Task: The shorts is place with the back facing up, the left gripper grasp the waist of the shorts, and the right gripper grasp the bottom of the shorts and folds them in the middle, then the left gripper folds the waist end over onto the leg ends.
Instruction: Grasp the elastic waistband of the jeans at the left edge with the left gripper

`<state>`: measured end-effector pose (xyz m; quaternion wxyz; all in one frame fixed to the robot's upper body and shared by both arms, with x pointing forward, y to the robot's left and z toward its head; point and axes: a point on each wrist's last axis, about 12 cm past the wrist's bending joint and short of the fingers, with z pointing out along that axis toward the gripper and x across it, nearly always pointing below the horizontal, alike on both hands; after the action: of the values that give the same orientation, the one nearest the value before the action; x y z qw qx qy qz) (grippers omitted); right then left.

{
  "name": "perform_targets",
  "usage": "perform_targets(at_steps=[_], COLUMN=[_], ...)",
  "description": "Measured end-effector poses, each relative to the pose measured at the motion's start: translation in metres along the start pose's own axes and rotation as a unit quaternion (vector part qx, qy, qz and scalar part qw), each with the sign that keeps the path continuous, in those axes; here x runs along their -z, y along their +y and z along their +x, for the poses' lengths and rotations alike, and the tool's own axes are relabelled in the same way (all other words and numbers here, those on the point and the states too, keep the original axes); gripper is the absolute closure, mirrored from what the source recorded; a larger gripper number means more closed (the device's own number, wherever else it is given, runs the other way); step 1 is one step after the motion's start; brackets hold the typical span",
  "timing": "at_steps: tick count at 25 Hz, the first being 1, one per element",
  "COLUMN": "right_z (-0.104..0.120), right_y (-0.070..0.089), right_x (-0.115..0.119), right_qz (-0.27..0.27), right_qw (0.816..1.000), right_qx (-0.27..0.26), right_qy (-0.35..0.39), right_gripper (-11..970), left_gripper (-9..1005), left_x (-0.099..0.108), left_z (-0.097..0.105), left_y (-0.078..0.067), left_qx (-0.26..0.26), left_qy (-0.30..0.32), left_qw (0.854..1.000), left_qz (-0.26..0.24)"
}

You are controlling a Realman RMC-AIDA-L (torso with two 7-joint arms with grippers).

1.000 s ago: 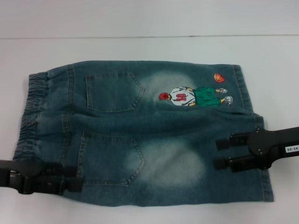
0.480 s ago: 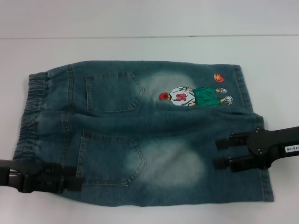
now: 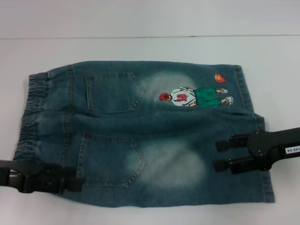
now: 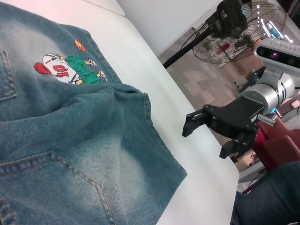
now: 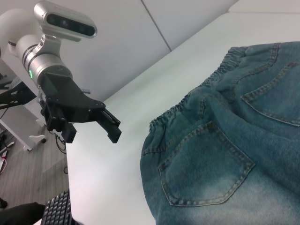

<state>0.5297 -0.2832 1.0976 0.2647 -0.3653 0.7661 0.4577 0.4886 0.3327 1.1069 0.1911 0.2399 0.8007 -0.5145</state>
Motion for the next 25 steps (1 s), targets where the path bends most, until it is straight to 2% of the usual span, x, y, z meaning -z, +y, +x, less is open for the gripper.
perform_targets(at_steps=[7, 13, 15, 16, 18, 21, 25], right_z=[0.000, -0.002, -0.004, -0.004, -0.006, -0.008, -0.009], right_y=[0.000, 0.000, -0.001, -0.001, -0.001, -0.001, -0.001], right_x=[0.000, -0.001, -0.001, -0.001, -0.002, -0.003, -0.005], right_qz=[0.000, -0.001, -0.001, -0.001, -0.002, -0.003, -0.005], right_qw=[1.000, 1.000, 1.000, 1.000, 1.000, 1.000, 1.000], right_qx=[-0.001, 0.002, 0.004, 0.006, 0.009, 0.012, 0.016], right_qy=[0.000, 0.001, 0.001, 0.001, 0.002, 0.004, 0.011], right_gripper=[154, 154, 154, 154, 154, 154, 154], left_gripper=[154, 154, 154, 154, 154, 154, 155], left_x=[0.002, 0.015, 0.024, 0.033, 0.037, 0.049, 0.054], left_z=[-0.001, -0.015, -0.025, -0.032, -0.036, -0.047, -0.055], left_y=[0.000, -0.001, -0.002, 0.000, 0.001, 0.009, 0.021], left_qx=[0.014, 0.073, 0.103, 0.132, 0.147, 0.186, 0.223], left_qy=[0.001, 0.005, 0.008, 0.012, 0.014, 0.023, 0.024], left_qw=[1.000, 0.997, 0.993, 0.988, 0.984, 0.969, 0.947], left_qz=[-0.001, -0.025, -0.049, -0.079, -0.097, -0.162, -0.232])
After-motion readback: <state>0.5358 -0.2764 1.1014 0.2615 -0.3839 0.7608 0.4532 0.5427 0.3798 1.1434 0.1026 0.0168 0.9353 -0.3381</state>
